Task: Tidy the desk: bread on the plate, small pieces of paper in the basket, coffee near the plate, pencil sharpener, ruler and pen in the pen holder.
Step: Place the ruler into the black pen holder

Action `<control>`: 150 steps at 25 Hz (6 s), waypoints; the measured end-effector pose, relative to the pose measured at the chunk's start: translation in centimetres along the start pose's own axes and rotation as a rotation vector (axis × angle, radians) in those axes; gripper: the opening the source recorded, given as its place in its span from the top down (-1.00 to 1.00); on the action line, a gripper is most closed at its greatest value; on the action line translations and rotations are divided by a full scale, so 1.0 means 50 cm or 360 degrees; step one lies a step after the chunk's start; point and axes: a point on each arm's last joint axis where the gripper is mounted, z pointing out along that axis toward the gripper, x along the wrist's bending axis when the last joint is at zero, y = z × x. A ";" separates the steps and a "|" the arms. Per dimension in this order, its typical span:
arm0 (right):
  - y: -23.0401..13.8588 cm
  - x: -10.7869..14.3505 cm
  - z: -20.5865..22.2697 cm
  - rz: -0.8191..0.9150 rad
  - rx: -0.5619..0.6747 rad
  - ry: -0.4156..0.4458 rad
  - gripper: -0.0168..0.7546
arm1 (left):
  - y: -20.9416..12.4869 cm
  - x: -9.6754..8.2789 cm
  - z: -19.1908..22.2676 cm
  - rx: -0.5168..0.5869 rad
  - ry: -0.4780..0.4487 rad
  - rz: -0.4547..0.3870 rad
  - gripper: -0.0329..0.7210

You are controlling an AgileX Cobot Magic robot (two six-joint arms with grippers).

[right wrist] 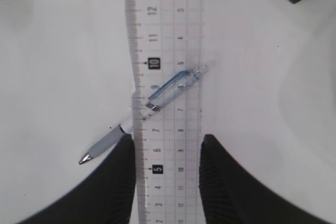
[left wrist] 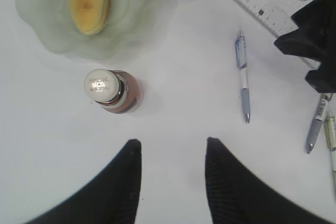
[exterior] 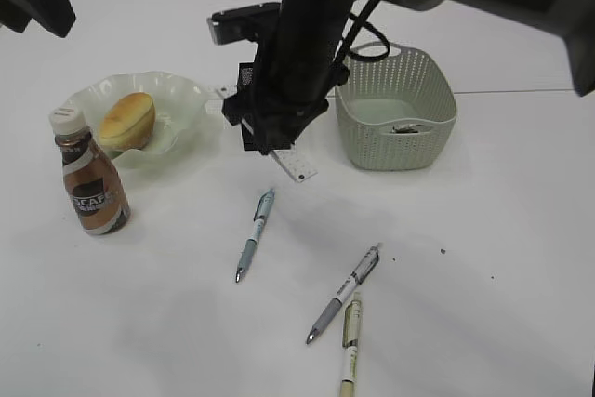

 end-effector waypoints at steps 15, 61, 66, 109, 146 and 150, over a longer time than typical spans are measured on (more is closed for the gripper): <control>-0.004 0.007 -0.151 0.0082 -0.0200 -0.0117 0.27 | 0.000 -0.003 0.000 0.0004 -0.0024 -0.0008 0.11; -0.011 -0.047 -0.060 -0.0278 -0.1875 -0.0435 0.27 | -0.001 -0.003 0.000 0.0005 -0.0027 -0.0009 0.11; -0.007 -0.069 -0.027 -0.0267 -0.1962 -0.0446 0.27 | -0.001 -0.003 0.000 0.0005 -0.0027 -0.0009 0.11; 0.051 -0.148 0.144 -0.0091 -0.1812 -0.0463 0.27 | 0.004 0.001 0.017 0.0030 0.0027 0.0009 0.11; 0.061 -0.153 0.135 -0.0043 -0.1734 -0.0448 0.24 | 0.004 0.001 0.017 0.0029 0.0030 0.0010 0.11; 0.062 -0.154 0.135 -0.0041 -0.1707 -0.0448 0.24 | 0.004 0.001 0.017 0.0029 0.0030 0.0010 0.11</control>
